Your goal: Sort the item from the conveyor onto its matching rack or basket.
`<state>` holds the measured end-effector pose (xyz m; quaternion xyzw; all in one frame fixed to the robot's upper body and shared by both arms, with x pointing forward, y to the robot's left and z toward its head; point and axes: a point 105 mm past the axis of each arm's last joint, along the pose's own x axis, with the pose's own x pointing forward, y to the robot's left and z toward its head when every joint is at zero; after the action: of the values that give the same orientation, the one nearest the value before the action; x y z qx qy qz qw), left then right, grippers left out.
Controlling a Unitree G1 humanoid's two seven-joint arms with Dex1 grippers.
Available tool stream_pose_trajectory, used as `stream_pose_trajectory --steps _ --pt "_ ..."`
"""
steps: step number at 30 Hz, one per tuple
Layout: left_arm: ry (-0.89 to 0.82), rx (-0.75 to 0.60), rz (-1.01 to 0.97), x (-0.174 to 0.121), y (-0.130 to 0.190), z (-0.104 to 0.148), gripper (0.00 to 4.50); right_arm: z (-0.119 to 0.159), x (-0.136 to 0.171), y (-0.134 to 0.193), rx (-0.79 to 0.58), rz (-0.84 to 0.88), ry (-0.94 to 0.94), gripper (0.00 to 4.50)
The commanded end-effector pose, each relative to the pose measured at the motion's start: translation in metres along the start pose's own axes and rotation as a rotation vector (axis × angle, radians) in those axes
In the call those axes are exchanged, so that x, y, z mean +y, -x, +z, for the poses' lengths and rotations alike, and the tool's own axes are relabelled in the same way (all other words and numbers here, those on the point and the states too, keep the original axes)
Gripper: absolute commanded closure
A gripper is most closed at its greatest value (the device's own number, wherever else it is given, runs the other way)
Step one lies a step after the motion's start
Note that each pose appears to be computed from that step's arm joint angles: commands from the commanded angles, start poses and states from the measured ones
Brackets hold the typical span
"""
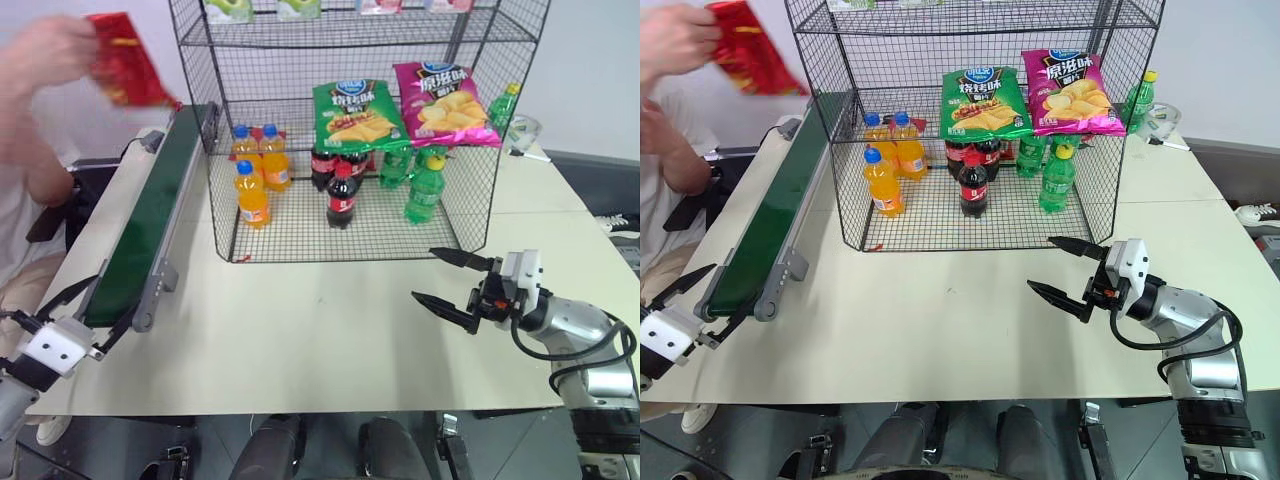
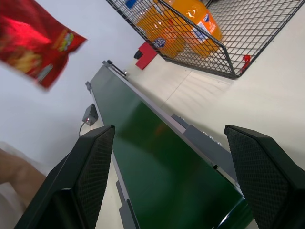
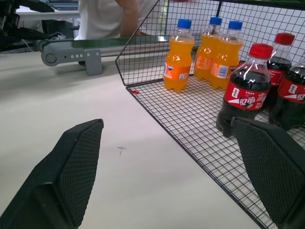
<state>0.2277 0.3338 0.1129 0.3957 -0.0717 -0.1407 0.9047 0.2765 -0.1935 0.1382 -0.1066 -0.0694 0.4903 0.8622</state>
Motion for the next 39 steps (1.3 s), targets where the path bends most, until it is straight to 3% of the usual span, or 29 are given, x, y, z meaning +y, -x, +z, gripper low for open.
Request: stream_pose_trajectory --steps 1,15,32,39 --pt "-0.048 -0.019 0.025 0.007 0.001 0.005 0.65 0.008 -0.002 -0.002 -0.022 0.002 0.04 0.0" --pt "-0.242 0.02 0.013 0.003 0.017 -0.005 0.65 0.006 -0.001 -0.002 -0.016 0.01 0.042 0.0" --pt "-0.328 -0.01 0.034 0.003 0.021 0.002 0.65 0.006 0.0 -0.004 -0.022 0.015 0.037 0.0" --pt "-0.49 -0.004 0.005 0.0 0.022 0.004 0.65 0.011 0.013 -0.009 -0.06 0.077 -0.009 0.0"
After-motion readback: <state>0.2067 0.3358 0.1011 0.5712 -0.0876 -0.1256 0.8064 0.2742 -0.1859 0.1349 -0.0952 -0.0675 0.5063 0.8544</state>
